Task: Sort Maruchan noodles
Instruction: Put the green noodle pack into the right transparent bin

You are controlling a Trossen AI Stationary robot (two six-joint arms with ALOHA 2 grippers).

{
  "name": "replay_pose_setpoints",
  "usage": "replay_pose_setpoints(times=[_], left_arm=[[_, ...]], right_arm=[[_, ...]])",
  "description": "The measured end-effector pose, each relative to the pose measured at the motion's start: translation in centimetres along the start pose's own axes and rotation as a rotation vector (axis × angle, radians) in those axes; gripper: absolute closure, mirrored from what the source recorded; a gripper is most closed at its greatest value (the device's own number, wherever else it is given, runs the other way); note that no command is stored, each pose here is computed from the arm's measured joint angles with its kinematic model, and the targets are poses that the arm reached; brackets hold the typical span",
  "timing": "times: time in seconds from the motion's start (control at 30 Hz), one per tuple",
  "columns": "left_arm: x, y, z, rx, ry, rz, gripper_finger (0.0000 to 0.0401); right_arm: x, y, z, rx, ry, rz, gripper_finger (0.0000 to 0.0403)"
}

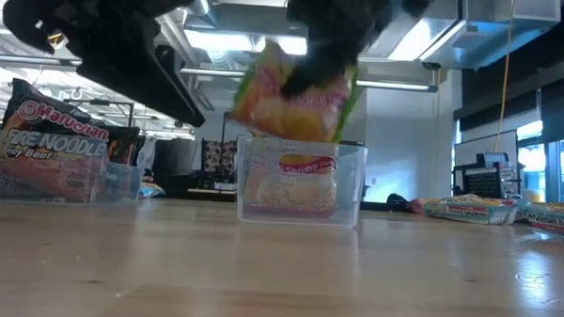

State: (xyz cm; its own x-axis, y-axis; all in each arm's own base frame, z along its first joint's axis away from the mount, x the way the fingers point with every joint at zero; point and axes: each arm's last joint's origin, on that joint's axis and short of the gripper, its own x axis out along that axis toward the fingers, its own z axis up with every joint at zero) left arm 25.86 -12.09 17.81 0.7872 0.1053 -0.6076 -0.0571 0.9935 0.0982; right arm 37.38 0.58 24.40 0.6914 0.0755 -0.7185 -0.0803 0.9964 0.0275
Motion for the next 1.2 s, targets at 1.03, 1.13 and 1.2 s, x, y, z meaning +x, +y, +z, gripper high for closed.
replay_pose_setpoints(times=[1.03, 1.13, 1.2], left_arm=[[0.3, 0.3, 0.5, -0.031, -0.032, -0.045, 0.0236], [0.3, 0.3, 0.5, -0.031, -0.032, -0.045, 0.0236], [0.3, 0.3, 0.5, -0.031, -0.032, -0.045, 0.0236]], right_arm=[[6.0, -1.7, -3.2, 0.038, 0.179, -0.016, 0.0173], [5.9, -1.8, -3.3, 0.037, 0.187, -0.046, 0.0155], [5.9, -1.9, -3.3, 0.034, 0.188, -0.07, 0.015]])
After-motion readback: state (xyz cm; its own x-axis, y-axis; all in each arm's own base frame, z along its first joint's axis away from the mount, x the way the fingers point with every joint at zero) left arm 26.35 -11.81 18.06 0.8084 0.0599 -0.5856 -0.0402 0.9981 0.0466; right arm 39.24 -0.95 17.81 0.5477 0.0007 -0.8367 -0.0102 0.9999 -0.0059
